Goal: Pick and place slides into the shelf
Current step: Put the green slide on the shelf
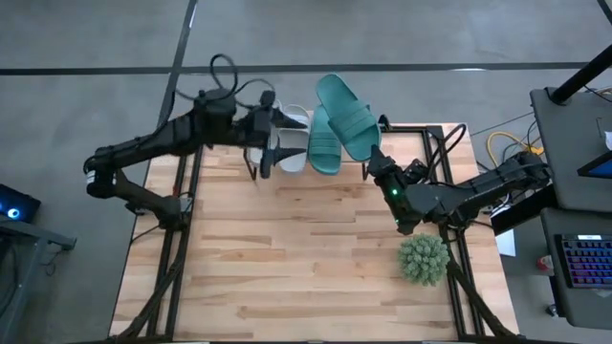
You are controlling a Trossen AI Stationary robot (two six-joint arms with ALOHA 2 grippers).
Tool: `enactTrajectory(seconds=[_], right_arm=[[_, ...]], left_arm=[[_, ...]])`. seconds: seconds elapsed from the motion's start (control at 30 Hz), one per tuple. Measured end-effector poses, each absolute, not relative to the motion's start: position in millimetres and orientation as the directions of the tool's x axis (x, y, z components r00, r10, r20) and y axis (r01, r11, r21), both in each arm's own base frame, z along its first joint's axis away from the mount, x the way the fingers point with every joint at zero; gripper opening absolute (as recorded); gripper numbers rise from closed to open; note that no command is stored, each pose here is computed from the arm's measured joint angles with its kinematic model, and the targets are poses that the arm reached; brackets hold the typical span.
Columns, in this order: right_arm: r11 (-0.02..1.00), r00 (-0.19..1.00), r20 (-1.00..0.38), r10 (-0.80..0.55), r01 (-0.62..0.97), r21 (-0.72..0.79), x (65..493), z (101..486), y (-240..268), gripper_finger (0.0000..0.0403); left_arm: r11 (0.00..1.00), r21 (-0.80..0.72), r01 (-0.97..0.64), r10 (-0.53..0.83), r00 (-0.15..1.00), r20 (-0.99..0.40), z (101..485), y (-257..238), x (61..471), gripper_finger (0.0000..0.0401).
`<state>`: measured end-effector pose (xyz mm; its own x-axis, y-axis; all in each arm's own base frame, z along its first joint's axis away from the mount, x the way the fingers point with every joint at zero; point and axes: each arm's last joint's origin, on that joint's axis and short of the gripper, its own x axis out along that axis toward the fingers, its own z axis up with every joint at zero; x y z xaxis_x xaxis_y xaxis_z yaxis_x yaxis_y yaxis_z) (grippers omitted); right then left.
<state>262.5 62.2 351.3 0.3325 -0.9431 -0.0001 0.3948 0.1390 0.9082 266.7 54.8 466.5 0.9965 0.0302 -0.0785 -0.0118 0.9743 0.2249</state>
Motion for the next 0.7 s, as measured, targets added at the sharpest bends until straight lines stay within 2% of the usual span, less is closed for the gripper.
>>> enactTrajectory(seconds=[0.17,0.27,0.47,0.6,0.7], right_arm=[[0.150,0.342,0.000,-0.940,0.412,0.899,262,351,65,0.0028],[0.159,0.347,0.000,-0.938,0.429,0.889,261,351,66,0.0028],[0.171,0.355,0.000,-0.935,0.450,0.876,261,351,68,0.0028],[0.177,0.360,0.000,-0.933,0.459,0.871,260,352,70,0.0028],[0.186,0.364,0.000,-0.931,0.477,0.859,260,352,71,0.0028]], left_arm=[[0.988,0.091,0.121,-0.106,0.982,-0.158,474,77,282,0.0242],[0.988,0.038,0.147,-0.137,0.973,-0.184,477,91,290,0.0242],[0.973,-0.052,0.225,-0.231,0.959,-0.164,485,111,294,0.0242],[0.966,-0.141,0.218,-0.241,0.954,-0.176,479,129,297,0.0242],[0.937,-0.229,0.264,-0.307,0.935,-0.180,471,140,302,0.0242]])
